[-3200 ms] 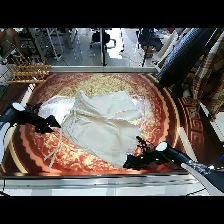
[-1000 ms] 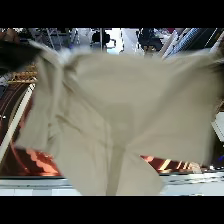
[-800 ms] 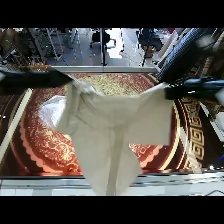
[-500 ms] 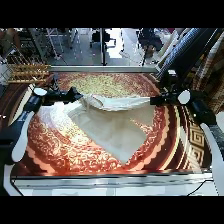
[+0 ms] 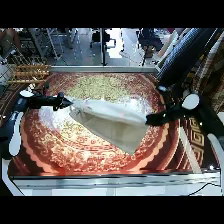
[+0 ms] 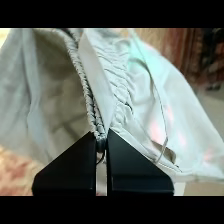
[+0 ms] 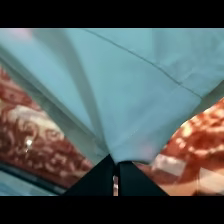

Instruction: Fold the clothes and pants, and hang the long-sleeved shirts on hangers.

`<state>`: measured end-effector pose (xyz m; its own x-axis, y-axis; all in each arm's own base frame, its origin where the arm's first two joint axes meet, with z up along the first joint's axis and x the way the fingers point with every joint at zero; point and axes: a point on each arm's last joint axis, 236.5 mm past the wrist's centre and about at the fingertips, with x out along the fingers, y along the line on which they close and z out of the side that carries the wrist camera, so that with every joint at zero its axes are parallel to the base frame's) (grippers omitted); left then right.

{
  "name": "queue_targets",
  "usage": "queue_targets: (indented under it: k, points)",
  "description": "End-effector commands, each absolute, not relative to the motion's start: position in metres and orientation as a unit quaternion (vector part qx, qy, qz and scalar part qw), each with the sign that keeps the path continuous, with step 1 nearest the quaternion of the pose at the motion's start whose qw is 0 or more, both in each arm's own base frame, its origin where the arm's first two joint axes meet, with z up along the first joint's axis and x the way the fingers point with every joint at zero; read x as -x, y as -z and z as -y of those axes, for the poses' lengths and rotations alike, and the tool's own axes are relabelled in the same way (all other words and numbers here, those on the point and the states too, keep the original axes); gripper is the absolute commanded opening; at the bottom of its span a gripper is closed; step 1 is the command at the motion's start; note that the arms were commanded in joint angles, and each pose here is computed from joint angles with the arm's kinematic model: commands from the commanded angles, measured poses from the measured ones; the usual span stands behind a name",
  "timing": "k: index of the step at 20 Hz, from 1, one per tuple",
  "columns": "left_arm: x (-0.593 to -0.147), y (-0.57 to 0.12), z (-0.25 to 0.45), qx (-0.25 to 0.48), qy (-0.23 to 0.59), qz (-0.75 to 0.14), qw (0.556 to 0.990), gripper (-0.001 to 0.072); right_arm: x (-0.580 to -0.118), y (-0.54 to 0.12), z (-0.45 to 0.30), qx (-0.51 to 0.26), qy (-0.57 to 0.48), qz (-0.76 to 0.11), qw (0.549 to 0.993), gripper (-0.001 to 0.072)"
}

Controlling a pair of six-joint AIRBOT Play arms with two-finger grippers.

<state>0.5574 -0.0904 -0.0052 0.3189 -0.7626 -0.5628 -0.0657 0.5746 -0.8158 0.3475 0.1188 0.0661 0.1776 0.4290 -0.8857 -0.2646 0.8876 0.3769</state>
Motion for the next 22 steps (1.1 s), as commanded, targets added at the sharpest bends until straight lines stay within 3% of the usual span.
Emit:
queue_targets:
  k: [1, 3, 4, 5, 6, 7, 9, 12, 15, 19, 21, 22]
  points:
    - [-0.512, 0.043, 0.065, 0.333, 0.222, -0.621, 0.674, 0.0016, -0.262, -0.029, -0.154, -0.069, -0.286, -0.682, 0.67, 0.0011]
    - [-0.5, 0.062, 0.058, 0.305, 0.207, -0.65, 0.665, 0.0017, -0.23, 0.006, -0.185, -0.066, -0.316, -0.698, 0.64, 0.0013]
    - [-0.501, 0.066, 0.057, 0.304, 0.204, -0.652, 0.664, 0.0048, -0.227, 0.025, -0.19, -0.049, -0.31, -0.694, 0.648, 0.0022]
    - [-0.501, 0.067, 0.057, 0.304, 0.203, -0.651, 0.665, 0.0216, -0.233, 0.039, -0.189, -0.037, -0.296, -0.684, 0.666, 0.0166]
    - [-0.503, 0.067, 0.056, 0.305, 0.202, -0.649, 0.667, 0.0441, -0.244, 0.045, -0.186, -0.04, -0.283, -0.67, 0.686, 0.0422]
    - [-0.504, 0.064, 0.058, 0.308, 0.205, -0.646, 0.668, 0.0474, -0.262, 0.046, -0.174, -0.05, -0.258, -0.655, 0.708, 0.0413]
    - [-0.51, 0.044, 0.071, 0.34, 0.231, -0.625, 0.664, 0.0474, -0.294, 0.047, -0.134, -0.112, -0.187, -0.638, 0.738, 0.0407]
    - [-0.517, 0.001, 0.088, 0.354, 0.287, -0.579, 0.676, 0.0473, -0.294, 0.063, -0.088, -0.246, -0.117, -0.639, 0.719, 0.0536]
    - [-0.514, -0.039, 0.097, 0.297, 0.329, -0.54, 0.715, 0.0465, -0.302, 0.071, -0.1, -0.37, -0.135, -0.578, 0.715, 0.0544]
    - [-0.499, -0.08, 0.131, 0.189, 0.392, -0.498, 0.75, 0.0461, -0.319, 0.091, -0.123, -0.411, -0.157, -0.549, 0.711, 0.0544]
    - [-0.49, -0.082, 0.152, 0.133, 0.415, -0.494, 0.752, 0.036, -0.339, 0.094, -0.142, -0.434, -0.178, -0.524, 0.711, 0.0543]
    - [-0.485, -0.077, 0.161, 0.111, 0.42, -0.501, 0.749, 0.0351, -0.346, 0.099, -0.153, -0.434, -0.186, -0.523, 0.709, 0.0542]
